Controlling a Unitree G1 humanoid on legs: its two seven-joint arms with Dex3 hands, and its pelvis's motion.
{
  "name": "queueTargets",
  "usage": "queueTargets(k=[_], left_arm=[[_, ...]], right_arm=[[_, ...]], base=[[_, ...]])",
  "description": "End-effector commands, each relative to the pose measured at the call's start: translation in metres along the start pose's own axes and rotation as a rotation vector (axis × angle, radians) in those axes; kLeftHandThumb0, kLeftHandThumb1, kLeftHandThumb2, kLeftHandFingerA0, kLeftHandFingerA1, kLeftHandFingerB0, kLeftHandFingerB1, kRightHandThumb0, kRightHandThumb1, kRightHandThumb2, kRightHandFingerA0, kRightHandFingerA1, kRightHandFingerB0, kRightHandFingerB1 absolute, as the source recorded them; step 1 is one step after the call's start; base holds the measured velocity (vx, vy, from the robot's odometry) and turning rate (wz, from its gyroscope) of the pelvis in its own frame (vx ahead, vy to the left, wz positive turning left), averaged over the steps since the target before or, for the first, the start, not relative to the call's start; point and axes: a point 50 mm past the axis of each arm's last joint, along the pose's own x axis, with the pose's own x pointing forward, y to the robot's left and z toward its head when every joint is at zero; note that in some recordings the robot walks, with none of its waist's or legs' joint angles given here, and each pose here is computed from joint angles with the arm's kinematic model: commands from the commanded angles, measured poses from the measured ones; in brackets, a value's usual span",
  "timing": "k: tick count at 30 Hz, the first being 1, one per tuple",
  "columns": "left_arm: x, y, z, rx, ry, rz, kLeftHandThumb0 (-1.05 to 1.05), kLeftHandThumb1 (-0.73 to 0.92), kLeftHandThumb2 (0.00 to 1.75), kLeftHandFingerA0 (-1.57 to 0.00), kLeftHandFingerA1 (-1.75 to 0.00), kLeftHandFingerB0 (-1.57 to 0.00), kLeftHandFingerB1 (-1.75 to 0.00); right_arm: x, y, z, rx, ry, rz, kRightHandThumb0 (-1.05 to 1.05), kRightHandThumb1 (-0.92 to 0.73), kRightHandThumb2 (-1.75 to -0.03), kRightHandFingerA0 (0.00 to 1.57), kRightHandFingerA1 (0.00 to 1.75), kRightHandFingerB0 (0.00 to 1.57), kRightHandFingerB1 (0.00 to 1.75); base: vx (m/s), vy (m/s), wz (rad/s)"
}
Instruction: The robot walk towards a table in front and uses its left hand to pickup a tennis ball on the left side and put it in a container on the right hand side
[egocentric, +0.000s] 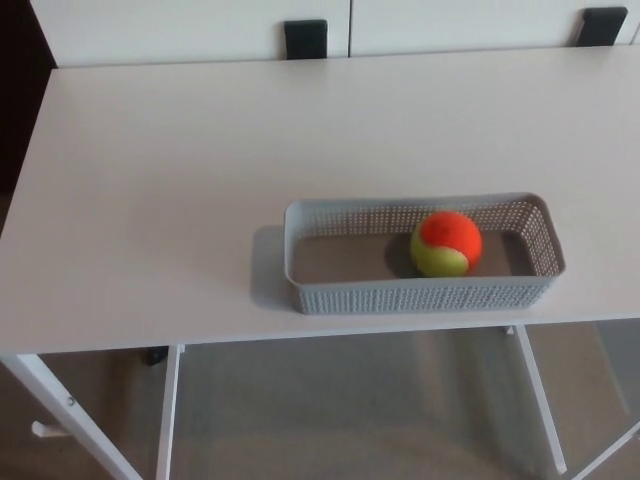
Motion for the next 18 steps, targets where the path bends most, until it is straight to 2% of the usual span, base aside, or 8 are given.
queueTargets(k=[1, 3, 5, 12, 13, 14, 15, 18], left_arm=[[0.011, -0.001, -0.004, -0.191, 0.007, 0.03, -0.52, 0.59, 0.58, -0.26, -0.41, -0.24, -0.33], [0.012, -0.001, -0.005, -0.194, 0.005, 0.03, -0.52, 0.59, 0.58, -0.26, -0.41, -0.24, -0.33], [0.001, 0.012, -0.014, -0.024, 0.016, 0.062, -0.57, 0.62, 0.59, -0.25, -0.41, -0.24, -0.31], [0.01, 0.019, -0.011, -0.035, 0.024, 0.084, -0.62, 0.75, 0.62, -0.23, -0.39, -0.17, -0.3], [0.013, 0.018, -0.01, -0.038, 0.025, 0.079, -0.69, 0.6, 0.86, -0.19, -0.48, -0.14, -0.42], [0.014, 0.017, -0.01, -0.035, 0.023, 0.074, -0.69, 0.6, 0.86, -0.19, -0.48, -0.14, -0.42], [0.015, 0.016, -0.01, -0.035, 0.022, 0.07, -0.66, 0.73, 0.61, -0.23, -0.39, -0.19, -0.3], [0.017, 0.014, -0.009, -0.038, 0.005, 0.052, -0.69, 0.74, 0.61, -0.21, -0.38, -0.17, -0.29]], right_arm=[[0.004, 0.002, 0.009, -0.007, -0.074, 0.013, -0.49, -0.69, -0.61, 0.0, 0.45, 0.0, 0.12], [0.004, 0.002, 0.008, -0.007, -0.076, 0.013, -0.49, -0.69, -0.61, 0.0, 0.45, 0.0, 0.12], [0.003, -0.002, 0.007, -0.01, -0.078, 0.019, -0.5, -0.69, -0.61, 0.0, 0.44, 0.0, 0.1], [0.004, -0.003, 0.011, -0.001, -0.095, 0.01, -0.5, -0.7, -0.61, 0.0, 0.44, 0.0, 0.09], [0.005, -0.002, 0.013, 0.002, -0.099, 0.009, -0.51, -0.7, -0.61, 0.0, 0.44, 0.0, 0.08], [0.006, -0.001, 0.014, 0.005, -0.101, 0.01, -0.51, -0.7, -0.61, 0.0, 0.44, 0.0, 0.08], [0.007, -0.001, 0.014, 0.001, -0.103, 0.012, -0.53, -0.69, -0.62, 0.0, 0.43, 0.0, 0.08], [0.008, -0.002, 0.017, -0.003, -0.112, 0.016, -0.62, -0.59, -0.81, 0.0, 0.4, 0.0, 0.11]], base=[[0.0, 0.0, 0.0], [0.0, 0.0, 0.0], [0.0, 0.0, 0.0], [0.0, 0.0, 0.0], [0.0, 0.0, 0.0], [0.0, 0.0, 0.0], [0.0, 0.0, 0.0], [0.0, 0.0, 0.0]])
